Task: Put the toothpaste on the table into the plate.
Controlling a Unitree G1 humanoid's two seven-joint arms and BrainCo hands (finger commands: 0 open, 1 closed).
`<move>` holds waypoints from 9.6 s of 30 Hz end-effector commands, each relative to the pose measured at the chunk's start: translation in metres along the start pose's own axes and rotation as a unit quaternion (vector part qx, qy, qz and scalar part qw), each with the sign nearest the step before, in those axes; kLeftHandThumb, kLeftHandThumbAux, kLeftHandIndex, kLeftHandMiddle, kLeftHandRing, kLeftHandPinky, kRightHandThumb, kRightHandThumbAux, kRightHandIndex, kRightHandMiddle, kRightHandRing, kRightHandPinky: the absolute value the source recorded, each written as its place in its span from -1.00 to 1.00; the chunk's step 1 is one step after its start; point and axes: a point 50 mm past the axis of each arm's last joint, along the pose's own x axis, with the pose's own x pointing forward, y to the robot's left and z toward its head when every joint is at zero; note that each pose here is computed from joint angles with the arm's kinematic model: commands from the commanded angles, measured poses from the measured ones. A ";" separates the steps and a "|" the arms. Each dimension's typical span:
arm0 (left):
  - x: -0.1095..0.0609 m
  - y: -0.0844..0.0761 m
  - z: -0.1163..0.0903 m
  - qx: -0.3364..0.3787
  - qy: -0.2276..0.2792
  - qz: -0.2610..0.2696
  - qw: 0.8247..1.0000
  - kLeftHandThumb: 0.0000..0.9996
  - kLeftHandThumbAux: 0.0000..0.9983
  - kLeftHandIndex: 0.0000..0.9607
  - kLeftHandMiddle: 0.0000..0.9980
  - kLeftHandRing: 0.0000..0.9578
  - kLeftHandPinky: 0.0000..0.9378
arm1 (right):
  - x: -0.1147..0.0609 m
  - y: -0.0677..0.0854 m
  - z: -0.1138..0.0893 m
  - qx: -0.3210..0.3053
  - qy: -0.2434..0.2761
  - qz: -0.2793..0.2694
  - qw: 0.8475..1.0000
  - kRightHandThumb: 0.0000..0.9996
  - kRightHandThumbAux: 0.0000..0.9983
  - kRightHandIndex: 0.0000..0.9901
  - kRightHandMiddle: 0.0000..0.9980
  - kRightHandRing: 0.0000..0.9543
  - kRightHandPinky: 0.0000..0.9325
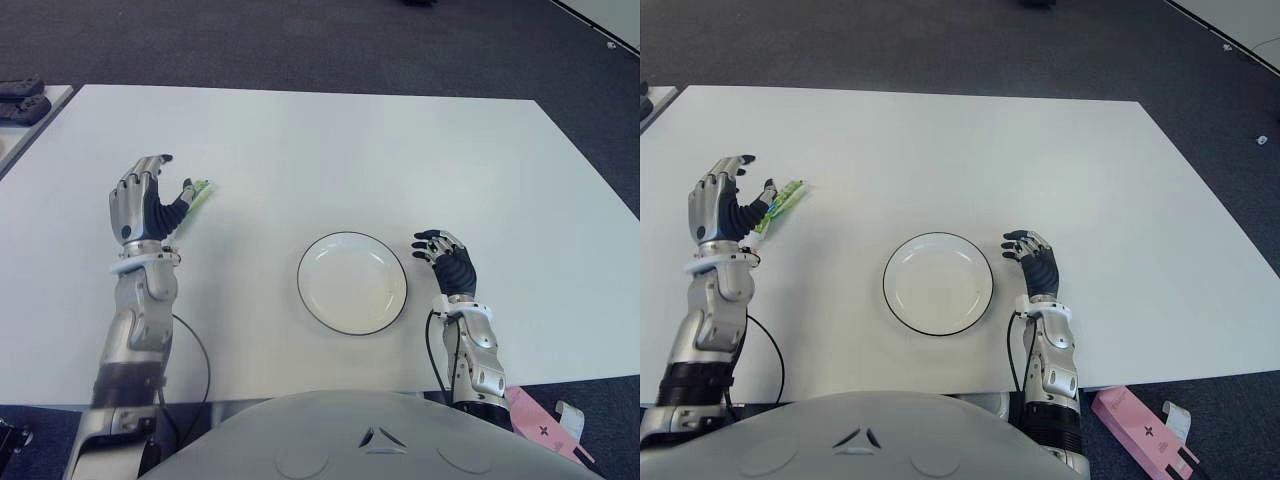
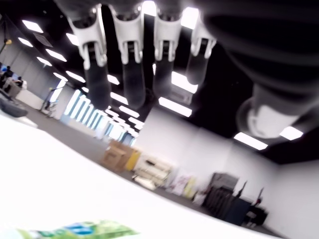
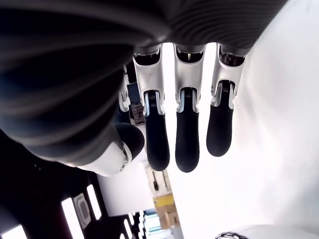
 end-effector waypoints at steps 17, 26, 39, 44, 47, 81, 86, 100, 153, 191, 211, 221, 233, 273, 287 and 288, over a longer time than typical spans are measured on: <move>0.059 -0.020 -0.010 0.176 0.018 -0.155 0.972 -0.29 -0.62 -1.00 -1.00 -1.00 -1.00 | 0.002 0.001 0.001 0.004 -0.004 -0.002 1.000 0.43 0.47 -0.15 -0.11 -0.02 0.01; 0.072 -0.032 -0.015 0.215 0.009 -0.205 0.955 -0.20 -0.65 -1.00 -1.00 -1.00 -1.00 | 0.002 0.001 0.002 -0.002 -0.007 -0.004 1.000 0.42 0.47 -0.15 -0.11 -0.02 0.02; 0.073 -0.053 -0.018 0.254 -0.004 -0.298 0.920 -0.24 -0.61 -1.00 -1.00 -1.00 -1.00 | 0.000 0.000 0.003 -0.010 -0.006 -0.003 1.000 0.42 0.47 -0.15 -0.11 -0.02 0.02; 0.073 -0.061 -0.019 0.272 -0.015 -0.345 0.898 -0.26 -0.60 -1.00 -1.00 -1.00 -0.99 | -0.001 0.000 0.003 -0.006 -0.007 -0.002 1.000 0.42 0.47 -0.15 -0.10 -0.02 0.02; 0.072 -0.063 -0.019 0.278 -0.020 -0.360 0.890 -0.27 -0.60 -1.00 -1.00 -1.00 -0.99 | -0.002 0.000 0.003 -0.005 -0.007 -0.002 1.000 0.42 0.47 -0.15 -0.10 -0.02 0.02; 0.011 -0.114 -0.035 0.312 -0.040 -0.504 0.804 -0.37 -0.56 -1.00 -1.00 -1.00 -0.95 | -0.006 -0.003 0.002 -0.005 0.003 -0.008 1.000 0.42 0.47 -0.15 -0.11 -0.02 0.02; 0.005 -0.117 -0.038 0.305 -0.028 -0.473 0.826 -0.29 -0.50 -0.95 -0.95 -0.98 -0.81 | -0.007 -0.003 0.003 -0.004 0.001 -0.007 1.000 0.42 0.47 -0.15 -0.11 -0.02 0.01; -0.008 -0.120 -0.038 0.243 0.037 -0.330 0.912 0.22 -0.09 -0.78 -0.66 -0.68 -0.48 | -0.007 -0.002 0.005 -0.002 -0.007 -0.004 1.000 0.42 0.47 -0.15 -0.11 -0.02 0.02; -0.005 -0.111 -0.021 0.155 -0.002 -0.192 0.969 0.41 0.43 -0.08 0.61 0.66 0.70 | -0.005 0.002 0.007 -0.012 -0.015 -0.001 1.000 0.41 0.47 -0.15 -0.14 -0.08 -0.05; -0.021 -0.056 0.051 0.035 -0.179 -0.016 0.983 0.42 0.43 -0.08 0.73 0.80 0.86 | -0.001 0.002 0.004 -0.009 -0.005 -0.003 1.000 0.42 0.47 -0.15 -0.12 -0.04 0.00; -0.047 -0.041 0.083 -0.034 -0.264 0.007 0.964 0.43 0.42 -0.08 0.79 0.87 0.91 | 0.001 0.001 0.002 0.003 -0.005 -0.010 1.000 0.43 0.47 -0.15 -0.11 -0.03 0.01; -0.081 -0.038 0.107 -0.120 -0.380 -0.035 0.916 0.44 0.42 -0.08 0.80 0.86 0.88 | 0.001 0.001 0.002 -0.001 -0.006 -0.009 1.000 0.43 0.47 -0.15 -0.11 -0.02 0.01; -0.088 -0.036 0.115 -0.158 -0.468 -0.059 0.867 0.45 0.41 -0.08 0.80 0.86 0.92 | 0.001 0.001 0.001 0.006 -0.007 -0.003 1.000 0.43 0.47 -0.15 -0.11 -0.03 0.01; 0.000 -0.031 0.057 0.253 -0.305 -0.240 0.886 -0.07 -0.61 -0.91 -0.67 -0.76 -0.79 | 0.000 0.000 0.001 0.001 -0.007 -0.006 1.000 0.42 0.47 -0.15 -0.12 -0.03 0.00; 0.003 -0.032 0.049 0.280 -0.261 -0.274 0.882 -0.07 -0.69 -1.00 -0.98 -1.00 -1.00 | 0.000 0.000 0.001 -0.005 -0.006 -0.009 1.000 0.42 0.47 -0.15 -0.11 -0.03 0.02; 0.003 -0.033 0.049 0.280 -0.258 -0.280 0.881 -0.06 -0.70 -1.00 -0.99 -1.00 -1.00 | 0.000 0.000 0.001 -0.005 -0.007 -0.009 1.000 0.42 0.47 -0.15 -0.11 -0.02 0.02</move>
